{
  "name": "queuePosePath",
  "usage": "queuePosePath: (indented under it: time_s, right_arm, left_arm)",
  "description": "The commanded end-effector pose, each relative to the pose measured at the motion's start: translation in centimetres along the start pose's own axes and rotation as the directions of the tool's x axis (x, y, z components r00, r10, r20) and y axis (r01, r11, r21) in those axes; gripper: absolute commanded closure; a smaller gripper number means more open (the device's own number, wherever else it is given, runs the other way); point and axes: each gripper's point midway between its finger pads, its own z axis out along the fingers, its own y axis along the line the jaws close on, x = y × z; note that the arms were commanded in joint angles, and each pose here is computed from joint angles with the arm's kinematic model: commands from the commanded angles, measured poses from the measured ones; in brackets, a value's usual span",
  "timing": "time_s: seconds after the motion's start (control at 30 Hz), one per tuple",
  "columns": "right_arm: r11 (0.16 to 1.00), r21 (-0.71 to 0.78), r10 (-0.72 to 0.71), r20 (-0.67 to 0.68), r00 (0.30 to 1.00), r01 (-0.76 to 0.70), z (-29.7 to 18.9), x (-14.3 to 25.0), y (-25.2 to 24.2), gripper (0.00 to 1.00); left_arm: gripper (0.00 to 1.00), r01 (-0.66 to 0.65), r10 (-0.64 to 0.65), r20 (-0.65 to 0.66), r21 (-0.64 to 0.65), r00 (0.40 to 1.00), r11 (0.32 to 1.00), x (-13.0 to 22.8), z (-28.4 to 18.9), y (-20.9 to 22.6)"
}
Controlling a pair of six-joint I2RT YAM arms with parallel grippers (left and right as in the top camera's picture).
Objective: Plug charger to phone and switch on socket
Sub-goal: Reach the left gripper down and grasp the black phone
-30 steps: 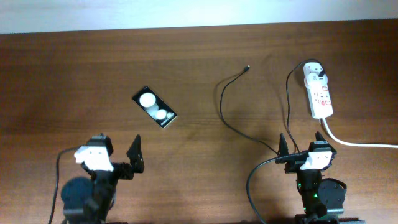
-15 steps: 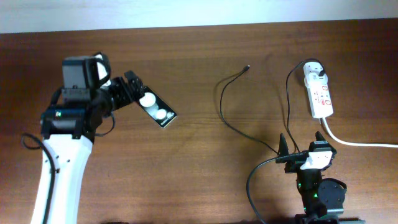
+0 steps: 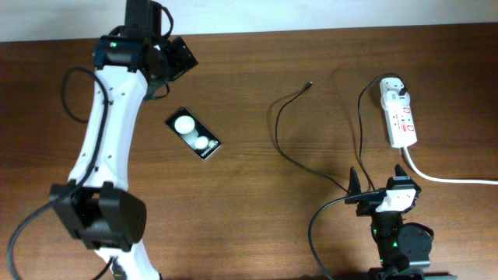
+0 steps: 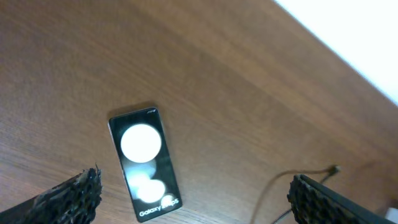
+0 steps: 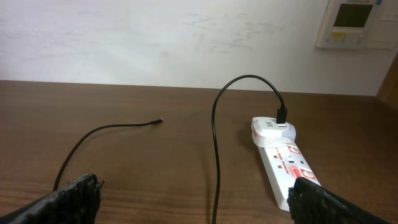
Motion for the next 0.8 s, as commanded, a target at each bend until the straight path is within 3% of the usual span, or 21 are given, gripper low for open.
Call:
queuePosePath:
  time_s: [0.0, 0.33, 0.47, 0.57, 0.77]
  right_arm:
    - [1.000, -0.014, 0.004, -0.002, 1.000, -0.004, 0.0, 0.2, 0.3, 0.01]
    - [1.000, -0.014, 0.004, -0.002, 1.000, -0.004, 0.0, 0.2, 0.3, 0.01]
    - [1.000, -0.014, 0.004, -0.002, 1.000, -0.004, 0.0, 0.2, 0.3, 0.01]
    - [1.000, -0.014, 0.004, -0.002, 1.000, -0.004, 0.0, 0.2, 0.3, 0.01]
    - [1.000, -0.014, 0.004, -0.002, 1.000, -0.004, 0.0, 0.2, 0.3, 0.01]
  left_arm:
    - [0.01, 0.017, -0.021, -0.096, -0.039, 0.995, 0.999, 1.6, 3.3, 0.4]
    - [0.01, -0.025, -0.005, -0.256, -0.111, 0.967, 0.994, 5.9, 9.5, 0.8]
    - [0.01, -0.039, -0.041, -0.369, -0.206, 0.929, 0.978, 8.7, 8.8, 3.2]
    - [0.01, -0.042, -0.045, -0.381, -0.217, 0.923, 0.975, 9.0, 8.9, 3.4]
    - [0.01, -0.066, -0.087, -0.489, -0.288, 0.868, 0.955, 12.1, 13.3, 5.4]
